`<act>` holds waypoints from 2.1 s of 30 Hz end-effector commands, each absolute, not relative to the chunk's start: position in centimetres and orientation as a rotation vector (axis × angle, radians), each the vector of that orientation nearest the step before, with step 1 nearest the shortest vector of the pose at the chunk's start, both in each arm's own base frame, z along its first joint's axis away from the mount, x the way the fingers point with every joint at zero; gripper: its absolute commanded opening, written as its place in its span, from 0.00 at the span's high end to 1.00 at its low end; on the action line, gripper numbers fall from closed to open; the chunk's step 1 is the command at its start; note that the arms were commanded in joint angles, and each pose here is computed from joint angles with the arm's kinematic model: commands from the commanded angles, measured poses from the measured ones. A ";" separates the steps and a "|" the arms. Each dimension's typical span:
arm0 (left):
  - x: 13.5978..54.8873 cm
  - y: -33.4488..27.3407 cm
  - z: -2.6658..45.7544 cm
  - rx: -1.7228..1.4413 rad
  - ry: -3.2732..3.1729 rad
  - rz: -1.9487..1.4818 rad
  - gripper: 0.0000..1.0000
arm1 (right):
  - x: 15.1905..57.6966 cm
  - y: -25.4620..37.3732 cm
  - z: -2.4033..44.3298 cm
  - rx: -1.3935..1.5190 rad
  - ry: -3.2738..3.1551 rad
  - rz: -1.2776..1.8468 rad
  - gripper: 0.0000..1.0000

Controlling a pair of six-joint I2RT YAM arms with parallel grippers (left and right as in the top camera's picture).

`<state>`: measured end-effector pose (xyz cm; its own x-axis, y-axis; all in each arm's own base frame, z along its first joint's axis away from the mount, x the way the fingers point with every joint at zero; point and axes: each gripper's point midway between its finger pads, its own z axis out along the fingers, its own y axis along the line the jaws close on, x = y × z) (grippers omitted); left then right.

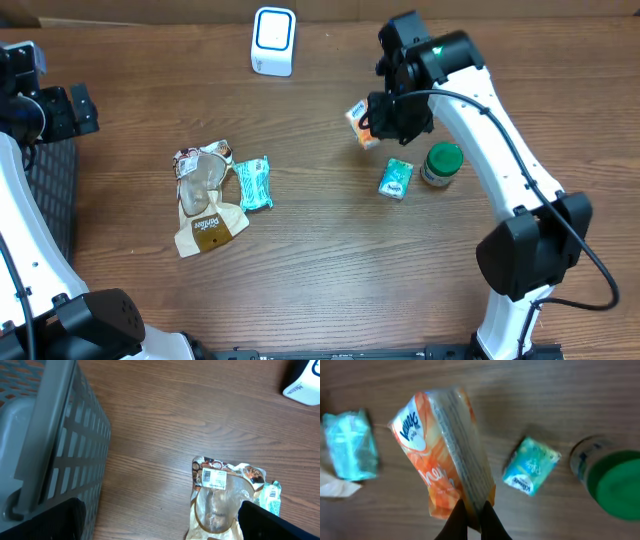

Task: Scan the item barcode
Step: 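Set the orange tissue pack down beside the jar and release it, then move the right gripper to the green wipes pack and grasp it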

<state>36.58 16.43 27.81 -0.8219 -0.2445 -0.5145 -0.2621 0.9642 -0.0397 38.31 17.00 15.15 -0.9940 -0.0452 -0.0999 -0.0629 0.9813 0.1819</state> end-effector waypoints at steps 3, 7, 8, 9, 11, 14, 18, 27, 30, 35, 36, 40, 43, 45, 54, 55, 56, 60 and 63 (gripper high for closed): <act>36.7 16.4 28.1 -0.320 2.573 0.055 0.00 | 37.5 14.5 9.6 0.037 3.109 0.249 0.96; 36.7 16.4 28.1 -0.319 2.573 0.055 0.00 | 37.4 12.6 7.1 0.128 3.124 0.240 0.96; 36.7 16.4 28.1 -0.320 2.573 0.055 0.00 | 37.4 12.2 6.7 0.160 3.128 0.238 0.96; 36.7 16.4 28.1 -0.319 2.573 0.055 0.00 | 37.3 11.7 6.4 0.179 3.132 0.236 0.95; 36.7 16.4 28.1 -0.319 2.573 0.055 0.00 | 37.2 11.2 6.1 0.202 3.140 0.232 0.75; 36.7 16.4 28.1 -0.319 2.573 0.055 0.00 | 37.2 10.8 6.1 0.216 3.139 0.233 0.56; 36.7 16.4 28.1 -0.319 2.573 0.055 0.00 | 38.2 11.9 7.3 0.192 3.103 0.314 0.55; 36.7 16.4 28.1 -0.319 2.573 0.055 0.00 | 39.6 20.0 14.1 -0.116 2.944 0.622 0.44; 36.7 16.4 28.1 -0.319 2.573 0.055 0.00 | 38.1 24.2 14.2 -0.229 2.929 0.762 0.44; 36.7 16.4 28.1 -0.319 2.573 0.055 0.00 | 35.1 30.1 12.2 -0.356 2.966 0.823 0.44; 36.7 16.4 28.1 -0.319 2.573 0.055 0.00 | 34.6 31.2 11.5 -0.364 2.979 0.826 0.44; 36.7 16.4 28.1 -0.319 2.573 0.056 0.00 | 32.7 34.6 8.8 -0.401 3.026 0.830 0.44; 36.7 16.4 28.1 -0.319 2.573 0.055 0.00 | 31.8 36.1 7.2 -0.396 3.057 0.825 0.44; 36.7 16.4 28.1 -0.319 2.573 0.055 0.00 | 31.4 37.2 6.1 -0.428 3.058 0.828 0.44; 36.7 16.4 28.1 -0.319 2.573 0.055 0.00 | 30.4 39.7 0.9 -0.441 3.086 0.757 0.64; 36.7 16.4 28.1 -0.319 2.573 0.055 0.00 | 30.5 39.6 0.9 -0.440 3.085 0.748 0.71; 36.7 16.4 28.1 -0.319 2.573 0.055 0.00 | 30.7 39.3 0.9 -0.441 3.088 0.743 0.80; 36.7 16.4 28.1 -0.319 2.573 0.055 0.01 | 31.3 37.1 1.2 -0.449 3.119 0.706 0.96; 36.7 16.4 28.1 -0.319 2.573 0.055 0.00 | 32.2 34.6 2.8 -0.660 3.087 0.673 0.96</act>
